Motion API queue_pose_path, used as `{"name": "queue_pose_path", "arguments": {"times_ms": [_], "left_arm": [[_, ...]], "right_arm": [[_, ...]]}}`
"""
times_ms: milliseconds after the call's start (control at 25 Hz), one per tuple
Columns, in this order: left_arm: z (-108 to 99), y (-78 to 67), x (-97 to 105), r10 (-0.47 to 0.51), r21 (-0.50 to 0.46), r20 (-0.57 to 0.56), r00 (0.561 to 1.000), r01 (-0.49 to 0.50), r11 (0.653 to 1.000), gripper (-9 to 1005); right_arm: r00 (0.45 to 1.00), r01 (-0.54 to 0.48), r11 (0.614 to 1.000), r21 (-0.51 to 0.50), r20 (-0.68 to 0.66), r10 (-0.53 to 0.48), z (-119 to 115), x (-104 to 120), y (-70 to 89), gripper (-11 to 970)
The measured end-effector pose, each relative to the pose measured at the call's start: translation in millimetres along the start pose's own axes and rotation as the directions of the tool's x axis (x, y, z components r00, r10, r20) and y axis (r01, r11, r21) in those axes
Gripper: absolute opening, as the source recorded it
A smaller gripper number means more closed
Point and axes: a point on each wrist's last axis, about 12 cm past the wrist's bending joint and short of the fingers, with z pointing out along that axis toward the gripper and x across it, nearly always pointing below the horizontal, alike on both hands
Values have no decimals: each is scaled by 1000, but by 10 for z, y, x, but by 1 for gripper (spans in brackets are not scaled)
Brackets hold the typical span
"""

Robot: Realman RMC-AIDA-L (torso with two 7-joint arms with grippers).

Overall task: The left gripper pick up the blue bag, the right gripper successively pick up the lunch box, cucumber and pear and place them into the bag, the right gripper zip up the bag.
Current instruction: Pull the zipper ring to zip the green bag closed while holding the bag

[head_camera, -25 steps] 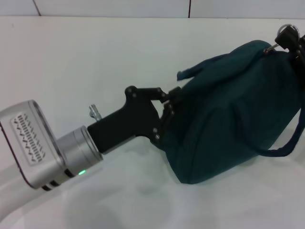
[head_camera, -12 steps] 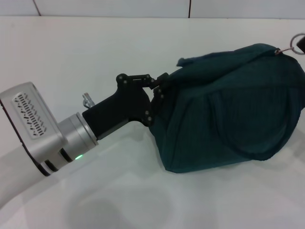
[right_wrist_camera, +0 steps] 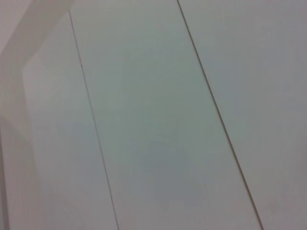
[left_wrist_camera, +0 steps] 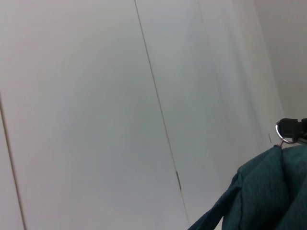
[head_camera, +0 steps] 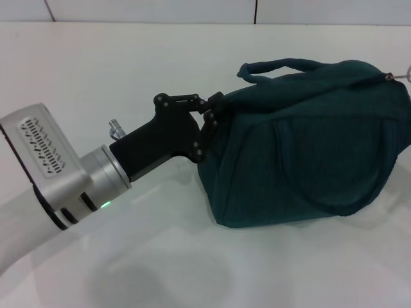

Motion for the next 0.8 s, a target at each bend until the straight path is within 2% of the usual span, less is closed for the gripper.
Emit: {"name": "queue_pose_path", "arguments": {"times_ms": [400, 800], "left_arm": [[7, 16, 3, 3, -3, -6, 1000, -3, 1000, 54], [54, 9, -10, 9, 16, -3, 1000, -8, 1000, 55]], "right_arm": [[1000, -6, 995, 103, -9, 7, -191, 22, -49, 26], [998, 2, 999, 32, -57, 0, -206, 13, -22, 34]]}}
